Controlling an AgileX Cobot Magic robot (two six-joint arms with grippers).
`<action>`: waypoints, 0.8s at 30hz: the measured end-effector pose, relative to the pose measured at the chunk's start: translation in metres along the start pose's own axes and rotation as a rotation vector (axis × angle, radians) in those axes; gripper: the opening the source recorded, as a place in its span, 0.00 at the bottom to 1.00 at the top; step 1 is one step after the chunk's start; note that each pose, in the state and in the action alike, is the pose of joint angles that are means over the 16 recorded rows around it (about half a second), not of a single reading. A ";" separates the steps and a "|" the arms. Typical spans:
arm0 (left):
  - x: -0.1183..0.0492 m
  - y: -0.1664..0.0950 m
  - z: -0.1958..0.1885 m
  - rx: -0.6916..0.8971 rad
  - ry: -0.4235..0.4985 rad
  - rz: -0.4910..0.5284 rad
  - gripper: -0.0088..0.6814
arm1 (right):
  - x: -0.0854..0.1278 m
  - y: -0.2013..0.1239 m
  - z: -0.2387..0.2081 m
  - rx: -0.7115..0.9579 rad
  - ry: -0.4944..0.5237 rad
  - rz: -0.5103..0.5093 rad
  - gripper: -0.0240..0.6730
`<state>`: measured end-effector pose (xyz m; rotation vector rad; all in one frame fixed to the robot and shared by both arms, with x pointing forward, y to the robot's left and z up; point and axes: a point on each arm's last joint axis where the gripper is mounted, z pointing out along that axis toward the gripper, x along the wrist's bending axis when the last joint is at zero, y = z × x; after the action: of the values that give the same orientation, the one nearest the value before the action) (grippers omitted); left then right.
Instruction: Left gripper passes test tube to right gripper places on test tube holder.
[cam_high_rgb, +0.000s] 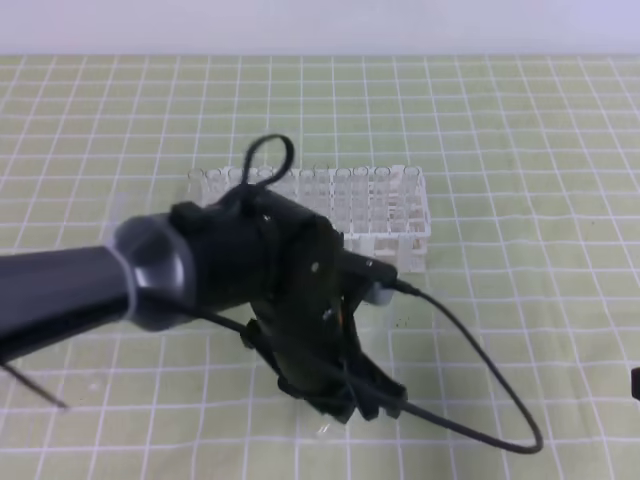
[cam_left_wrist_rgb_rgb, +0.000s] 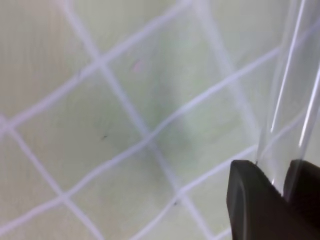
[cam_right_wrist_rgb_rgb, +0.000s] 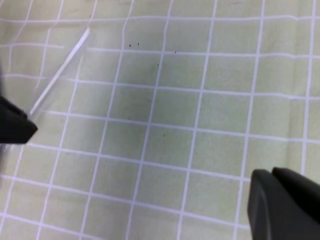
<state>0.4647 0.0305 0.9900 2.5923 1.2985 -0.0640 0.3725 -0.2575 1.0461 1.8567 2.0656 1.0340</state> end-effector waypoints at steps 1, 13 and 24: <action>-0.001 0.001 -0.006 -0.028 -0.011 0.010 0.05 | 0.000 0.000 0.000 0.000 0.003 -0.001 0.01; -0.008 -0.010 -0.093 -0.453 -0.083 0.133 0.09 | 0.012 0.010 -0.006 -0.054 0.111 -0.047 0.01; 0.024 -0.071 -0.125 -0.734 -0.050 0.077 0.11 | 0.028 0.041 -0.028 -0.181 0.182 -0.088 0.01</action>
<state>0.4148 0.1197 1.0941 1.9860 0.9575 0.3025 0.3846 -0.2424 1.1000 1.6241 2.0498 1.3615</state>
